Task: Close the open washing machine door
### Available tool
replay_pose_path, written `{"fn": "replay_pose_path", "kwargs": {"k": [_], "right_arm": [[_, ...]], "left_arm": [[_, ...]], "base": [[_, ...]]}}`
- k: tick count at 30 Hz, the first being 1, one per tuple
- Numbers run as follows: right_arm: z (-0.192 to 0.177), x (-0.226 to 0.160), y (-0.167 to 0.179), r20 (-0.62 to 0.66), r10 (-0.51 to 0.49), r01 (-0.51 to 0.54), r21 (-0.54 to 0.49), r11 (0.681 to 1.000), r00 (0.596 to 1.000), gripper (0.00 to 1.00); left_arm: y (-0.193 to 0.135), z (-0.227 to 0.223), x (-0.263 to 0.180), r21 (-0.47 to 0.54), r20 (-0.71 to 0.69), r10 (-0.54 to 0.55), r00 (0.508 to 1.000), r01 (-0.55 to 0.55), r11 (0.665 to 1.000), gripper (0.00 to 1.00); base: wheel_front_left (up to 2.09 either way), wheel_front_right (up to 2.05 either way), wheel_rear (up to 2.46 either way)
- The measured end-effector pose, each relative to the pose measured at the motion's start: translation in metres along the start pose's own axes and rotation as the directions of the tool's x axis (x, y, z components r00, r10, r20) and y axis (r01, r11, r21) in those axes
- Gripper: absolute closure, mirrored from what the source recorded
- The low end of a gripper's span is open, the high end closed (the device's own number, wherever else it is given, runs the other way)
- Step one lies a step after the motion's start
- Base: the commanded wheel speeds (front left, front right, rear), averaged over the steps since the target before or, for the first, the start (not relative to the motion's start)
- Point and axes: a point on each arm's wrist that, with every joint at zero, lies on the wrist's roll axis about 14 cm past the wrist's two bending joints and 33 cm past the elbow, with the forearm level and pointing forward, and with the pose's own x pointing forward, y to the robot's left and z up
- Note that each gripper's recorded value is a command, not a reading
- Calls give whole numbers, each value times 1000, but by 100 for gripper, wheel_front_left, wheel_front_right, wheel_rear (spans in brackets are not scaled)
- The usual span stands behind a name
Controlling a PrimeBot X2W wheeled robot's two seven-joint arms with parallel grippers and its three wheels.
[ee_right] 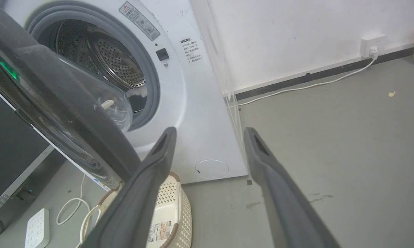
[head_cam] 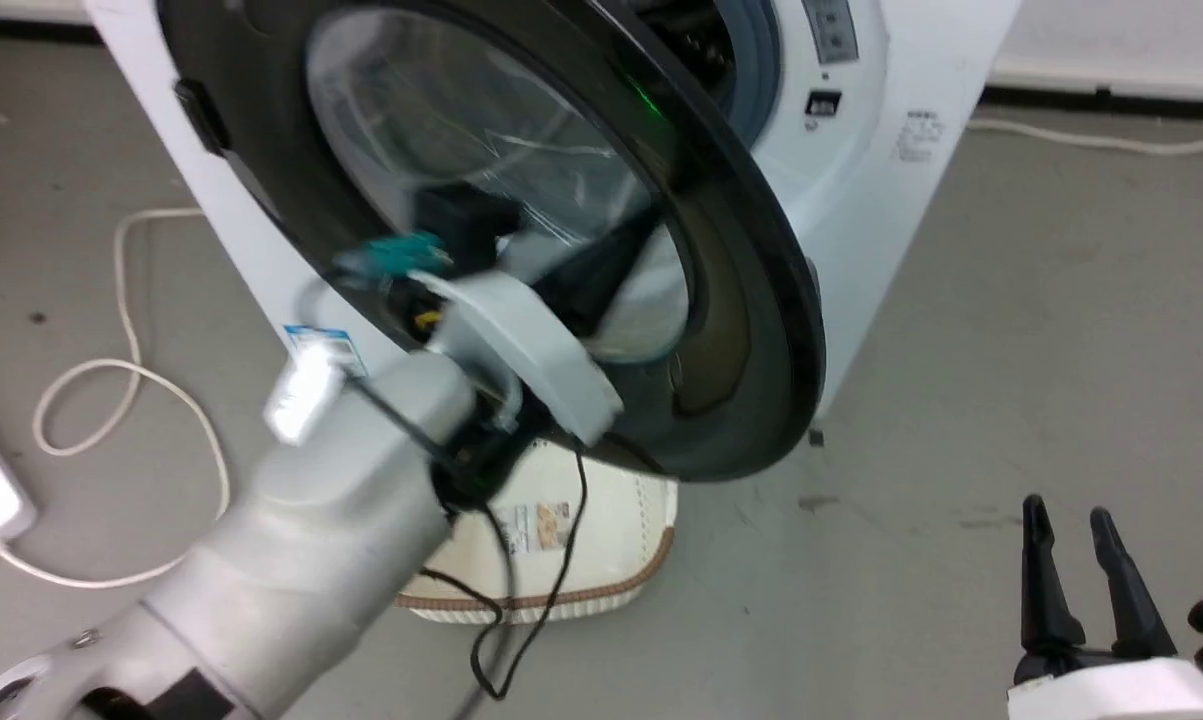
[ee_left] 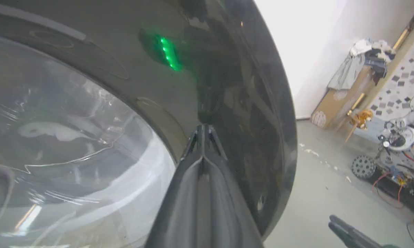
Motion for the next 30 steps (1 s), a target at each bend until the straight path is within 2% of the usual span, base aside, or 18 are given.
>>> {"fn": "replay_pose_path", "kwargs": {"k": [3, 6, 9, 13, 21, 30], "right_arm": [[3, -2, 4, 8, 15, -15, 3, 1000, 1000, 0], [7, -3, 12, 20, 38, -38, 6, 999, 999, 0], [9, -3, 19, 30, 62, -62, 10, 998, 998, 0], [10, -5, 26, 32, 82, -82, 13, 997, 996, 0], [11, -8, 31, 35, 97, -98, 16, 995, 995, 0], [12, -16, 29, 37, 95, -96, 16, 995, 995, 0]], "left_arm": [[18, 41, -13, -39, 123, 84, 989, -80, 996, 100], [50, 80, -42, -59, 247, 224, 943, -216, 975, 100], [81, 100, -82, -63, 324, 360, 875, -359, 931, 100], [106, 108, -131, -81, 392, 493, 777, -504, 860, 100], [129, 78, -205, -81, 395, 653, 646, -684, 725, 100], [121, 8, -238, -37, 253, 723, 643, -740, 672, 100]], "base": [[0, 0, 0], [0, 0, 0], [0, 0, 0], [0, 0, 0], [0, 0, 0], [0, 0, 0]]}}
